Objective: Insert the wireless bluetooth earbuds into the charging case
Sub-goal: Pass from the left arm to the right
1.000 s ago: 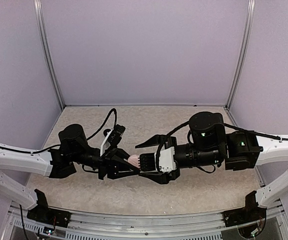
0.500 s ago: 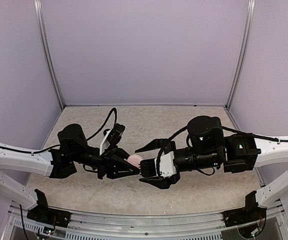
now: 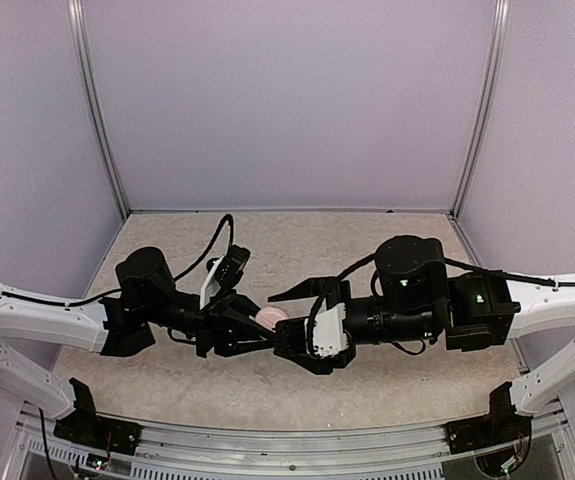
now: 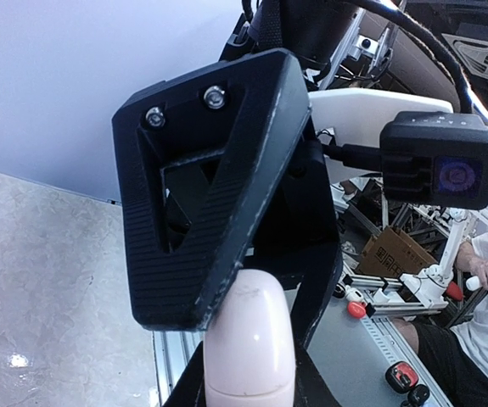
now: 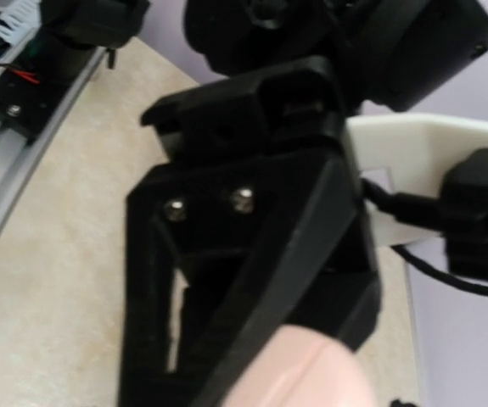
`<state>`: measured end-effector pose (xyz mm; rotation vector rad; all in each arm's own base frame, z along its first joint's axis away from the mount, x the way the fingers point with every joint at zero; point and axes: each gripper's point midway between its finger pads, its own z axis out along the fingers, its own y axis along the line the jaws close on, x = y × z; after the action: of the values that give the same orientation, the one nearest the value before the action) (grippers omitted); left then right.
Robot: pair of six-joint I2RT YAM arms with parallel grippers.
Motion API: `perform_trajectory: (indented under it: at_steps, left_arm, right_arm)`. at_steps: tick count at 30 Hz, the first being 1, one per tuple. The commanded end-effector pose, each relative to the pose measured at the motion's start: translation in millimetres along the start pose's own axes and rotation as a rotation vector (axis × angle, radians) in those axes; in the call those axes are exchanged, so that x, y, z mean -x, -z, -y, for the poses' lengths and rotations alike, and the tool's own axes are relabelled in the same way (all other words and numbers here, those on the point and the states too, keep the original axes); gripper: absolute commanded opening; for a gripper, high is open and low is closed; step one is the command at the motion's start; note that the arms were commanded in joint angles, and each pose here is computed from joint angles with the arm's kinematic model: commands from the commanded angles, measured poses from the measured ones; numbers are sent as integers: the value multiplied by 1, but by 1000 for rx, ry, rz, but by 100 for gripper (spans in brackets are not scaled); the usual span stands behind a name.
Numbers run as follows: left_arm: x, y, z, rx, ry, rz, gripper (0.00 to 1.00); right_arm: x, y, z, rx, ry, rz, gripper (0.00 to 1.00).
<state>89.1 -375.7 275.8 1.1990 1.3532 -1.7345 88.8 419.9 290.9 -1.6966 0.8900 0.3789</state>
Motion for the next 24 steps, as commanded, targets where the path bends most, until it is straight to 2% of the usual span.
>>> perform_trajectory:
  at_steps: [1, 7, 10, 14, 19, 22, 24]
  left_arm:
    - [17, -3, 4, -7, -43, 43, 14]
    - [17, -3, 2, -3, -40, 43, 14]
    - [17, -4, 3, -6, -37, 41, 15]
    - [17, -2, 0, 5, -34, 45, 18]
    - [20, 3, -7, 39, -33, 64, 31]
    - [21, 7, -9, 58, -36, 77, 52]
    - [22, 10, -12, 76, -39, 87, 61]
  right_arm:
    - [2, -4, 10, -73, 20, -15, 73]
    - [-1, -5, 11, -91, 30, -29, 65]
    - [-3, -6, 14, -110, 36, -41, 58]
    - [-4, -5, 16, -122, 39, -43, 51]
    - [-4, -3, 18, -134, 21, -47, 45]
    - [-3, 0, 23, -161, 0, -36, 43]
    - [-5, 2, 28, -178, -22, -31, 43]
